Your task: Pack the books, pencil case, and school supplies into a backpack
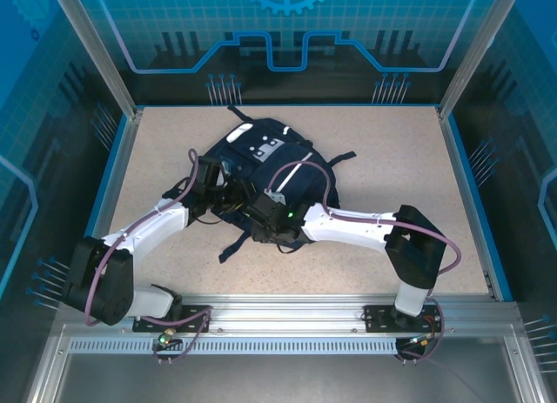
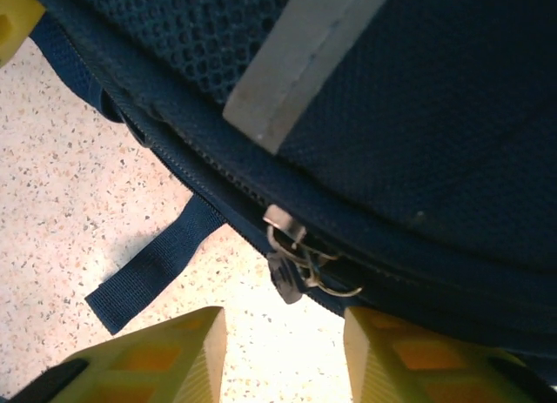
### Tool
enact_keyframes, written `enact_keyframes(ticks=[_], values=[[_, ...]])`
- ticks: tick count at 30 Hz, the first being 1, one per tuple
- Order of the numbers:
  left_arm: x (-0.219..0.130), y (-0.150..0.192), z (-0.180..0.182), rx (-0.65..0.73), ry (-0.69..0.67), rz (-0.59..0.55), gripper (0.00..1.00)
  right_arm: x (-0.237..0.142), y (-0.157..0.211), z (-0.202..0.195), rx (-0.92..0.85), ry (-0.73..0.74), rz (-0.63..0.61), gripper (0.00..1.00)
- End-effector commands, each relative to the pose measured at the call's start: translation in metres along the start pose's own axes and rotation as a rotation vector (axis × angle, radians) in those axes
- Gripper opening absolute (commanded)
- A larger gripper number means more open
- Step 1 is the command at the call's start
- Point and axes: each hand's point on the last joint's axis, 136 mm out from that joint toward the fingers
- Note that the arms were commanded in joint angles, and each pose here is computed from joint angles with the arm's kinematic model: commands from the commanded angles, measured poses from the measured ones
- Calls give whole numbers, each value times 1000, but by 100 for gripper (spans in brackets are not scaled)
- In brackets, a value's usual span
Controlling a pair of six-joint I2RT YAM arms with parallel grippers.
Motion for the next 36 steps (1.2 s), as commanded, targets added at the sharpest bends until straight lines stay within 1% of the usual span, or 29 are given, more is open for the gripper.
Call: enact_keyframes(ticks=[1,4,9,15,19,22,26,32,36], values=[[0,-8,-6,-16,18,-19,43,-8,-21,2,59,44,-95,36],[1,-8,-7,-19,21,-13,43,-12,-22,-6,75,75,-112,33],[3,-8,-8,-21,22,-8,43,-20,-29,-8,79,73,-151,29],[6,-8,-10,-23,28,2,41,-25,-31,-7,82,59,-168,22],[6,-9,-12,-23,33,5,41,-26,-30,-4,78,22,-177,24],[6,-8,-13,-21,36,8,42,-26,-29,-4,76,18,-178,30],[5,-8,-16,-20,48,13,43,-21,-28,-5,75,36,-164,34],[3,-7,-18,-21,56,14,44,-10,-28,-14,89,98,-136,33],[2,-7,-20,-23,61,17,44,-6,-31,-8,71,78,-145,29]])
Point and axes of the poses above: each hand's point on the last joint's axis, 136 mm out from that joint toward the fingers, its own x axis out along the fingers, its own z axis along the line the jaws close on, y = z × x, and after that the axes turned 8 degrees about -x, right-handed
